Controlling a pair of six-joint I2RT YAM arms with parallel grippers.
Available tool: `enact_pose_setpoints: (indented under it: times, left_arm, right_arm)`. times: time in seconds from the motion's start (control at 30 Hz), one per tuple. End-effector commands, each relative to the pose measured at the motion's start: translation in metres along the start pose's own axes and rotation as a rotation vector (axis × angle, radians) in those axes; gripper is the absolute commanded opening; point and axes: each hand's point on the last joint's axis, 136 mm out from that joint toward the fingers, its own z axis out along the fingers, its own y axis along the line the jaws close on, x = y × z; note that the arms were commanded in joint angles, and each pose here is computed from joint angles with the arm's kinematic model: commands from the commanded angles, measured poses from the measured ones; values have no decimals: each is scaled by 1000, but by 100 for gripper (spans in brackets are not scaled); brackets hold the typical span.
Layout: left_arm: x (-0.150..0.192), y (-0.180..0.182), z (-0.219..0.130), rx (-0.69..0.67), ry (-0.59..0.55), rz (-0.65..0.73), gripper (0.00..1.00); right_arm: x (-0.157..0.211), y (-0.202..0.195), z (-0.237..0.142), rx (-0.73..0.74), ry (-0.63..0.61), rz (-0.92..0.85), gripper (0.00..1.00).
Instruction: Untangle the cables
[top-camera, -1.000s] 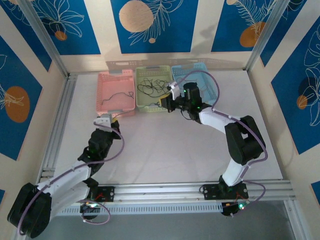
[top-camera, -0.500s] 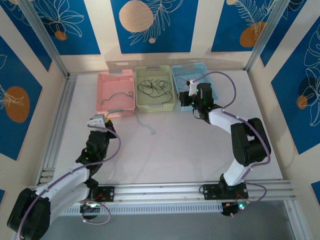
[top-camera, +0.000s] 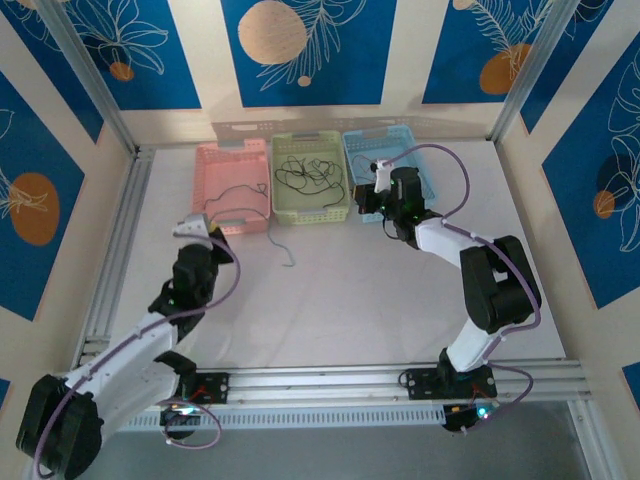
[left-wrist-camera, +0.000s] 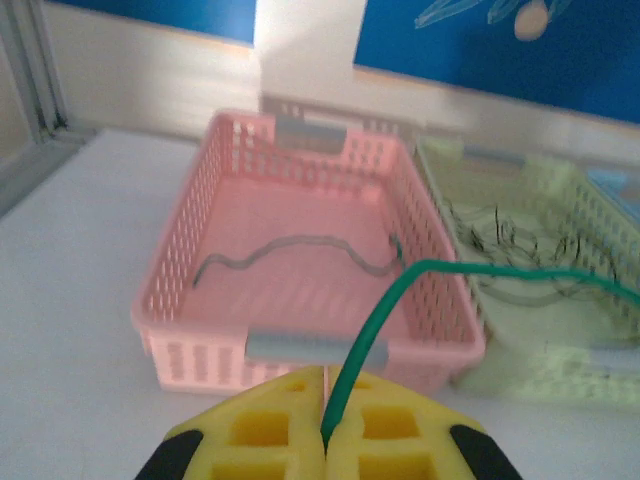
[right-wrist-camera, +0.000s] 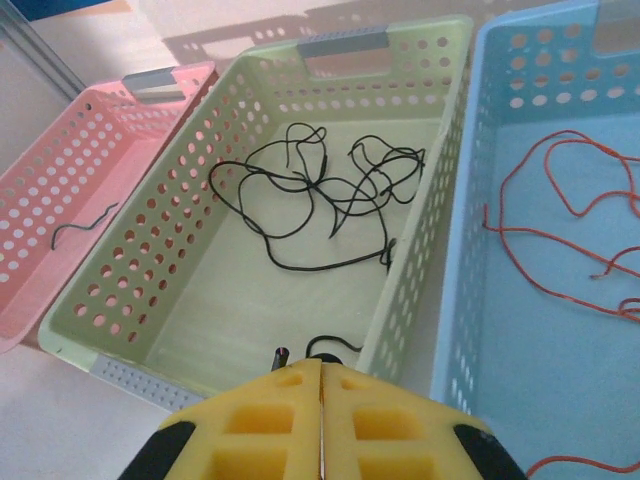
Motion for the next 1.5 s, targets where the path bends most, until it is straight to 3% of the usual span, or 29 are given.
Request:
enact_pose_setpoints:
  times: [0.0, 0.17, 0.4, 0.6, 0.77, 0.97, 1.13, 1.2, 1.3, 1.47]
  left_arm:
    - [-45, 10, 16, -130, -14, -25, 0]
    - [-70, 19, 59, -245, 50, -16, 0]
    - [-70, 46, 120, -386, 118, 13, 0]
    - [-52, 63, 159, -459, 168, 33, 0]
    - [-35, 86, 172, -538, 191, 37, 0]
    - [-4, 81, 199, -499, 287, 45, 1]
    - [23, 68, 217, -414, 384, 35, 20]
    - [28, 63, 219, -384, 408, 35, 39]
    - [28, 58, 217, -357, 429, 33, 59]
    - [14, 52, 205, -330, 430, 25, 74]
  right_arm:
    - [-14, 10, -3, -30, -46, -33, 0]
    - [-14, 11, -4, -35, -48, -32, 0]
    - [-16, 13, -6, -44, -54, -34, 0]
    - [-17, 17, -5, -66, -54, -28, 0]
    - [-17, 17, -5, -64, -54, -27, 0]
    - [-18, 20, -5, -75, -53, -30, 0]
    - [-17, 20, -5, -79, -51, -30, 0]
    - [-17, 21, -3, -82, -45, -29, 0]
    - [-15, 21, -1, -83, -39, -30, 0]
    - [-15, 23, -2, -87, -39, -32, 0]
